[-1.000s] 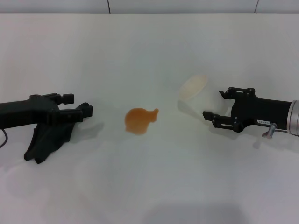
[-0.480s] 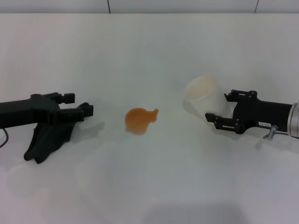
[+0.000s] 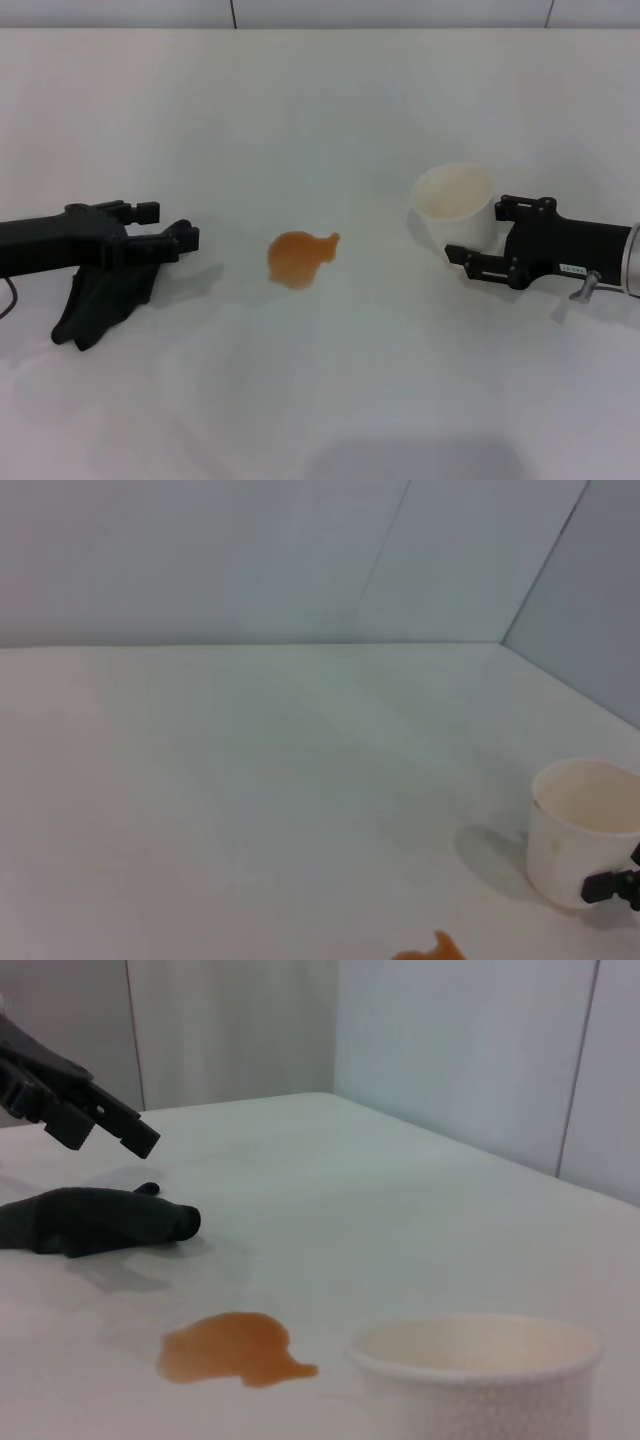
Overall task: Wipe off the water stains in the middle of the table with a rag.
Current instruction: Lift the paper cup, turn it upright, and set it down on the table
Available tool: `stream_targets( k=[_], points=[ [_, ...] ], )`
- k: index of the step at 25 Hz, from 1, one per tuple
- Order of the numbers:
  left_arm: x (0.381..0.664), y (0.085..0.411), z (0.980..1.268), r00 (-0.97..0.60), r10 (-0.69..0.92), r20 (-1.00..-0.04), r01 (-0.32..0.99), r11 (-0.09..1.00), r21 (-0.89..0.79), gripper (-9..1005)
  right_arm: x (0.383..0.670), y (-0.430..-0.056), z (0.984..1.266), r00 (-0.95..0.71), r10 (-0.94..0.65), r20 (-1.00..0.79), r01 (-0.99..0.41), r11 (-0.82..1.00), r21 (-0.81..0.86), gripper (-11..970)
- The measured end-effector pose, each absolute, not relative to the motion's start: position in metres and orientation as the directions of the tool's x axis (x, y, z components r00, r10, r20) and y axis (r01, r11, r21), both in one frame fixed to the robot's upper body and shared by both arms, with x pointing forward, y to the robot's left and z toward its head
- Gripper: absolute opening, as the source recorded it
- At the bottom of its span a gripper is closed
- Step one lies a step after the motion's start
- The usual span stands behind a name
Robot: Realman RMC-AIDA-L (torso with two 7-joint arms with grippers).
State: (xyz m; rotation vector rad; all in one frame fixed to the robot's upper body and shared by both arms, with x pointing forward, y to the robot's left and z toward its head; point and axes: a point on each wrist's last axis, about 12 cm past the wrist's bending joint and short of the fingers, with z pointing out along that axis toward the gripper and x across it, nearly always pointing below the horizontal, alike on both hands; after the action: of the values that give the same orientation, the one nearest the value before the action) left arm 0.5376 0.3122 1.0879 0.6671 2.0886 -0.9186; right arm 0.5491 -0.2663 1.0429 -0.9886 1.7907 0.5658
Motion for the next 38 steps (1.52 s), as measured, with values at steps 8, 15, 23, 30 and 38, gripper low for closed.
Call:
stream_targets(
  k=[8, 15, 23, 30, 38],
  points=[
    [0.5381, 0.3124, 1.0883, -0.585, 0.158, -0.795, 0.693, 0.607, -0.389, 887, 0.5473, -0.2691, 1.0414, -0.203, -0.373, -0.905, -0.822, 0.568, -0.049, 671],
    [0.5388, 0.312, 1.0888, -0.584, 0.159, -0.796, 0.694, 0.607, -0.387, 886, 0.5459, -0.2713, 1.0414, -0.204, -0.373, -0.905, -0.819, 0.571, -0.05, 673],
    [0.539, 0.3121, 1.0888, -0.583, 0.159, -0.797, 0.693, 0.608, -0.387, 886, 0.5462, -0.2708, 1.0419, -0.212, -0.367, -0.906, -0.818, 0.573, -0.04, 676],
    [0.5391, 0.3121, 1.0888, -0.583, 0.159, -0.797, 0.693, 0.609, -0.386, 885, 0.5483, -0.2708, 1.043, -0.23, -0.361, -0.904, -0.816, 0.577, -0.022, 694],
    [0.5392, 0.3114, 1.0887, -0.583, 0.158, -0.797, 0.694, 0.608, -0.387, 885, 0.5487, -0.2713, 1.0458, -0.229, -0.35, -0.908, -0.819, 0.573, -0.014, 720]
  ],
)
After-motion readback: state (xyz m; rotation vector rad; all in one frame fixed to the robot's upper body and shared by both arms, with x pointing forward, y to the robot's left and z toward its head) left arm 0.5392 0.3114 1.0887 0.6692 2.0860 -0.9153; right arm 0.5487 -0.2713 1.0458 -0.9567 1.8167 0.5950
